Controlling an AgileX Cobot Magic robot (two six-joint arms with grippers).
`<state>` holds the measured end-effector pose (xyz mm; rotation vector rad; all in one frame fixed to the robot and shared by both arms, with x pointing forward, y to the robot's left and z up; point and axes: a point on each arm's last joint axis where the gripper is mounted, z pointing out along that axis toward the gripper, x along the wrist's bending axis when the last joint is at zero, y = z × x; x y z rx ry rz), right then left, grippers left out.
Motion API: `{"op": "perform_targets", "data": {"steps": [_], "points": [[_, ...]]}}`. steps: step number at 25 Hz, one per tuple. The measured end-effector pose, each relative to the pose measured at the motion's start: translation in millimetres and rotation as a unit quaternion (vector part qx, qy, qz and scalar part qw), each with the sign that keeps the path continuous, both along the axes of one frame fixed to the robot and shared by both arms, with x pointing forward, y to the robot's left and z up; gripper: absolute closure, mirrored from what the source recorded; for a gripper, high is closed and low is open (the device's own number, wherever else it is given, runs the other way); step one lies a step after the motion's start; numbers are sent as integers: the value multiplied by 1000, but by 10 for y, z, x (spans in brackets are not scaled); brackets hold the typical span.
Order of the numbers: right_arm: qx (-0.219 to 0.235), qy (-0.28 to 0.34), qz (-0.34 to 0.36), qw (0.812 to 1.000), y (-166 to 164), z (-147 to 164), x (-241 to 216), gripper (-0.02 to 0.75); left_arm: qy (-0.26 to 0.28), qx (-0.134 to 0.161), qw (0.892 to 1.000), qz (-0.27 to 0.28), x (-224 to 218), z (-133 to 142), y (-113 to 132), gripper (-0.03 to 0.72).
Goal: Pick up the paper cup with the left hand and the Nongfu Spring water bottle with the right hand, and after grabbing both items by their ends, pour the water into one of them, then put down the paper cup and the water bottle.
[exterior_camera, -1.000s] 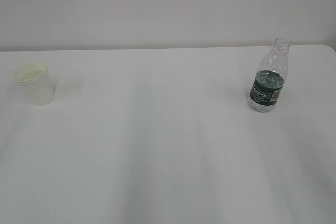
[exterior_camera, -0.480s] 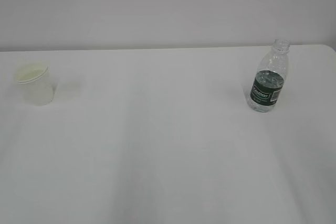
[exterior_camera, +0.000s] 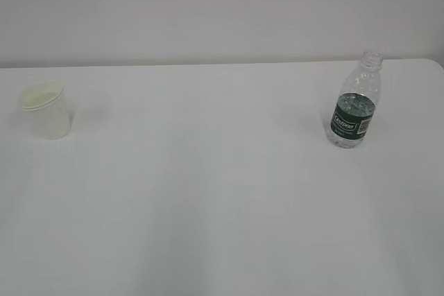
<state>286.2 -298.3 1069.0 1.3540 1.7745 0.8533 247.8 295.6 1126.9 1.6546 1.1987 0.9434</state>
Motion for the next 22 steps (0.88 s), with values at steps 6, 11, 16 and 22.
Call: {"op": "perform_targets", "data": {"steps": [6,11,16,22], "points": [[2,29,-8,1000,-19,-50,-69,218,68,-7,998,6,-48,-108,5,141],[7,46,-10,999,-16,-96,-88,218,96,-14,995,12,-25,-212,0,141],[12,49,-10,999,-14,-105,-95,219,117,-16,993,16,48,-368,-12,141],[11,68,-13,998,-16,-133,-116,219,138,-18,990,20,123,-549,-24,142]]}}
